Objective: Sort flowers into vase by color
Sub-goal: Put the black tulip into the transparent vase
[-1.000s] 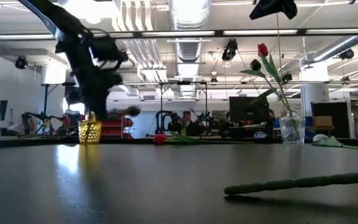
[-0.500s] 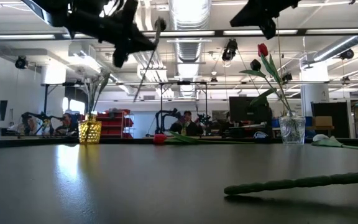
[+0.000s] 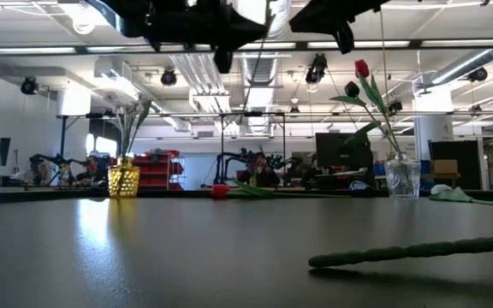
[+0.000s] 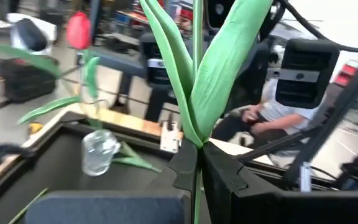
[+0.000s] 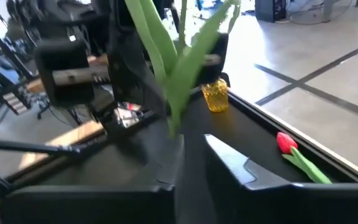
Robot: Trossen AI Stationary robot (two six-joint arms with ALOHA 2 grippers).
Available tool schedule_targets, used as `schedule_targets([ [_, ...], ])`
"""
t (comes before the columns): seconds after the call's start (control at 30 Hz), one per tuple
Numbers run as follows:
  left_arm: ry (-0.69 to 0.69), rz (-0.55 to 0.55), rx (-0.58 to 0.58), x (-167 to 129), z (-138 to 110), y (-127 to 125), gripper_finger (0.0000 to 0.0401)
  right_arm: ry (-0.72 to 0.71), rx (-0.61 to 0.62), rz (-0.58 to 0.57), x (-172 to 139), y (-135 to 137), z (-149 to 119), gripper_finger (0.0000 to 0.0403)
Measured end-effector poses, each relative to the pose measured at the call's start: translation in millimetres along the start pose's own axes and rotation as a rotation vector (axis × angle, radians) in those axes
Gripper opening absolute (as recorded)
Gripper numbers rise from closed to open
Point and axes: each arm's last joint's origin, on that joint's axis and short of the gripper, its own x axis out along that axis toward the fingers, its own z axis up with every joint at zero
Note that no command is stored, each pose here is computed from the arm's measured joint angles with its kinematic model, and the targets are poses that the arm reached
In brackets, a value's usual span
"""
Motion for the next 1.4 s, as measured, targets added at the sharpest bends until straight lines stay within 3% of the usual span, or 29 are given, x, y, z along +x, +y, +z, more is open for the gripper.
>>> schedule_targets([
  [0.27,0.012,-0.127,0.04,28.0,9.8,3.8,0.0,-0.062,0.021,-0.01,-0.9,6.9,22.7,0.0139],
  [0.47,-0.001,-0.164,0.06,34.2,15.9,2.0,0.0,-0.087,0.022,-0.002,-3.3,9.3,30.3,0.0154],
  [0.67,0.0,-0.173,0.055,34.2,16.1,1.4,0.0,-0.084,0.004,-0.003,-2.8,9.2,29.7,0.0125],
  [0.9,0.008,-0.173,0.034,34.3,15.3,1.4,0.0005,-0.08,-0.048,0.006,-2.9,9.6,29.3,0.0021],
  [1.17,0.069,-0.089,-0.024,34.3,7.4,5.6,0.0069,-0.112,-0.11,-0.012,-19.3,10.8,38.1,0.0014],
  [1.4,0.078,-0.077,-0.006,33.1,6.7,8.3,0.013,-0.122,-0.161,-0.196,-60.6,4.7,42.4,0.0013],
])
